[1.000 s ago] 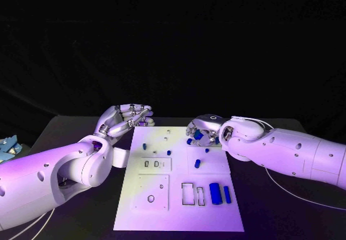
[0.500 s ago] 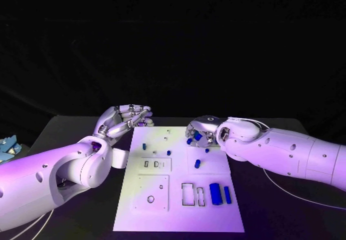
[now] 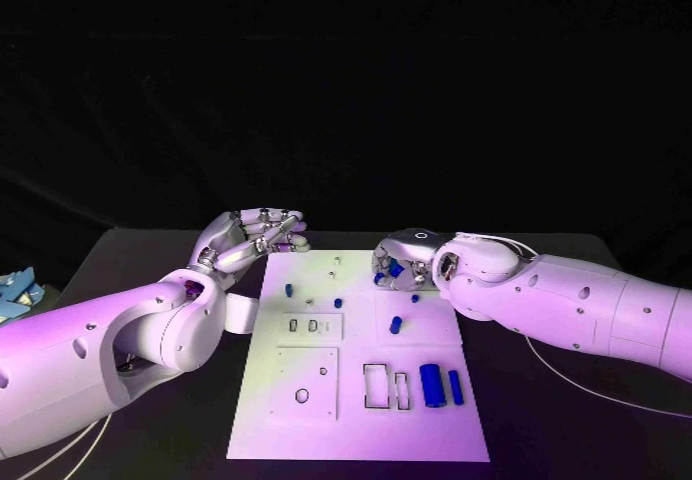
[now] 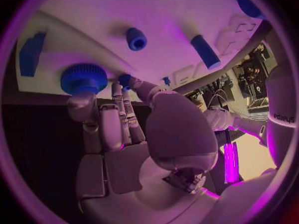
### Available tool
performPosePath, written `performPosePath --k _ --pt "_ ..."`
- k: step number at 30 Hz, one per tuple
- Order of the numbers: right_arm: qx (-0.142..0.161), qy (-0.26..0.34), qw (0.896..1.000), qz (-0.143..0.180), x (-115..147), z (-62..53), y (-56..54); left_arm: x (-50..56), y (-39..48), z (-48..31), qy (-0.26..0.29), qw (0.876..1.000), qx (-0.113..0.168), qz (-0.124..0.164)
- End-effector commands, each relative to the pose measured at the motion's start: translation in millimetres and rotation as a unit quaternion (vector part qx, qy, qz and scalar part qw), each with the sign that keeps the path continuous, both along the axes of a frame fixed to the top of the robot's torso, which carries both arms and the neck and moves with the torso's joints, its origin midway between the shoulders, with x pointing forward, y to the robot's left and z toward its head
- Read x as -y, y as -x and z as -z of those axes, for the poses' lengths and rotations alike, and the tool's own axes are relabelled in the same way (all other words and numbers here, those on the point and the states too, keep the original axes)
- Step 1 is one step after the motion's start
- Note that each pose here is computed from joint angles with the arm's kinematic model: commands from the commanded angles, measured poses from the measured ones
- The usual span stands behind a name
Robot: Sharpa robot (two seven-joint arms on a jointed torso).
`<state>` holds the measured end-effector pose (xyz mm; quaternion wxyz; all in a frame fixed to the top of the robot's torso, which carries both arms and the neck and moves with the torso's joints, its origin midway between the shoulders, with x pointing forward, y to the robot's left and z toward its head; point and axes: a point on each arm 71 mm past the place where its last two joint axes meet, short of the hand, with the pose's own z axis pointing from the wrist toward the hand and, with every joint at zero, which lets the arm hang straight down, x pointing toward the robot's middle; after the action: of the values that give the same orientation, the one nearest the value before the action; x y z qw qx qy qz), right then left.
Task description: Assemble the parts on the task board
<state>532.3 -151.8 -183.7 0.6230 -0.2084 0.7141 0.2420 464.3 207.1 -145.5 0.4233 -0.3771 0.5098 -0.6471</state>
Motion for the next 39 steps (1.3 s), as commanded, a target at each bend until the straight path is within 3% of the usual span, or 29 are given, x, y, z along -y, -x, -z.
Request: performPosePath --k 1,19,30,39 --pt "0.010 -0.003 1.000 0.001 -0.8 -0.2 -0.3 1.7 -0.1 0.4 0.017 1.000 -0.016 0.014" --pt "0.034 -0.005 0.999 0.011 -2.6 -0.5 -0.1 -0.8 -2.0 1.9 0.033 0.999 -0.038 0.014" --pt "0.068 -0.042 0.997 0.012 -9.3 -10.4 7.0 -1.4 -2.2 1.7 0.033 0.999 -0.037 0.013" --pt "0.097 -0.080 0.992 0.018 -22.2 -18.6 2.0 -1.4 -2.5 1.5 0.034 0.999 -0.035 0.013"
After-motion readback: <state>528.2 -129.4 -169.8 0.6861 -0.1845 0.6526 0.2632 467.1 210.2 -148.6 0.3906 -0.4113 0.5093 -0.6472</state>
